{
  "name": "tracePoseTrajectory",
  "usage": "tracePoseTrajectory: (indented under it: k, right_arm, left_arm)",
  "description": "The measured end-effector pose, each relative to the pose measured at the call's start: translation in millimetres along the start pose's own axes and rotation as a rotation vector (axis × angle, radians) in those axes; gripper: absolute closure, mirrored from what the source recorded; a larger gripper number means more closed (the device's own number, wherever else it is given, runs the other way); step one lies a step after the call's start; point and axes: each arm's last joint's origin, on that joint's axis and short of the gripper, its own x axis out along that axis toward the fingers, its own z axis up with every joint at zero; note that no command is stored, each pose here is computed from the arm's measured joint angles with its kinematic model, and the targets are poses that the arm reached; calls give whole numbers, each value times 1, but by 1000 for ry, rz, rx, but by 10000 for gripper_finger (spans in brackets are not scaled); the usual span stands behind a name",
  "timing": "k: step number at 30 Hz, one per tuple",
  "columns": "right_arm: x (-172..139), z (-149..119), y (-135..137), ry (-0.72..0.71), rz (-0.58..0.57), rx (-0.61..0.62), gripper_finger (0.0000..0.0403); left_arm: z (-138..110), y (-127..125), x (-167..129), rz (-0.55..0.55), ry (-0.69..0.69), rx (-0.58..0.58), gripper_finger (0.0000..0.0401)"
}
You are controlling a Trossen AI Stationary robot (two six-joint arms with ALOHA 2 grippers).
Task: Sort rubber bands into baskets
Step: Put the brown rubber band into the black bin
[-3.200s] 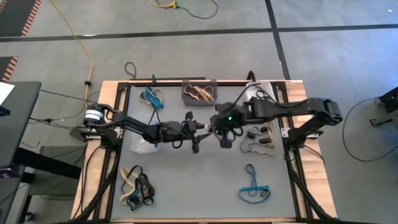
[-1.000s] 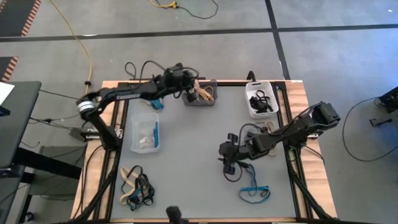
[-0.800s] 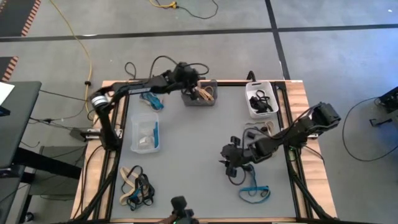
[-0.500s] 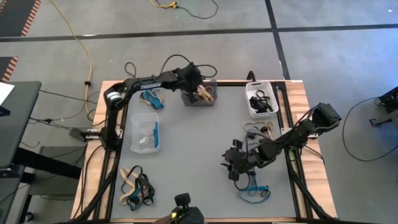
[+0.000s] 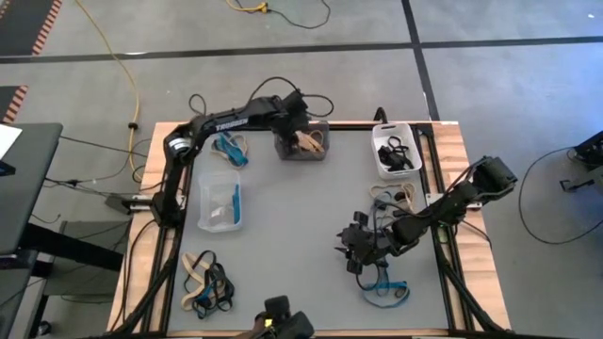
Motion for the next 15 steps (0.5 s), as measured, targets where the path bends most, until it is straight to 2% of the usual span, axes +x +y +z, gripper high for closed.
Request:
tracePoseTrajectory:
  k: [5,11,15]
  right_arm:
    - [0,-1,0,9,-5,-6,191]
    - [0,-5,-4,39,-69,-14,191]
    - [0,-10,-11,76,-145,-4,191]
  left_arm:
    - [7,2,-33,-32,-93,-16,173]
    - [12,-5,-76,-19,-192,-31,171]
    - [17,-23,-95,-81,-252,-1,170]
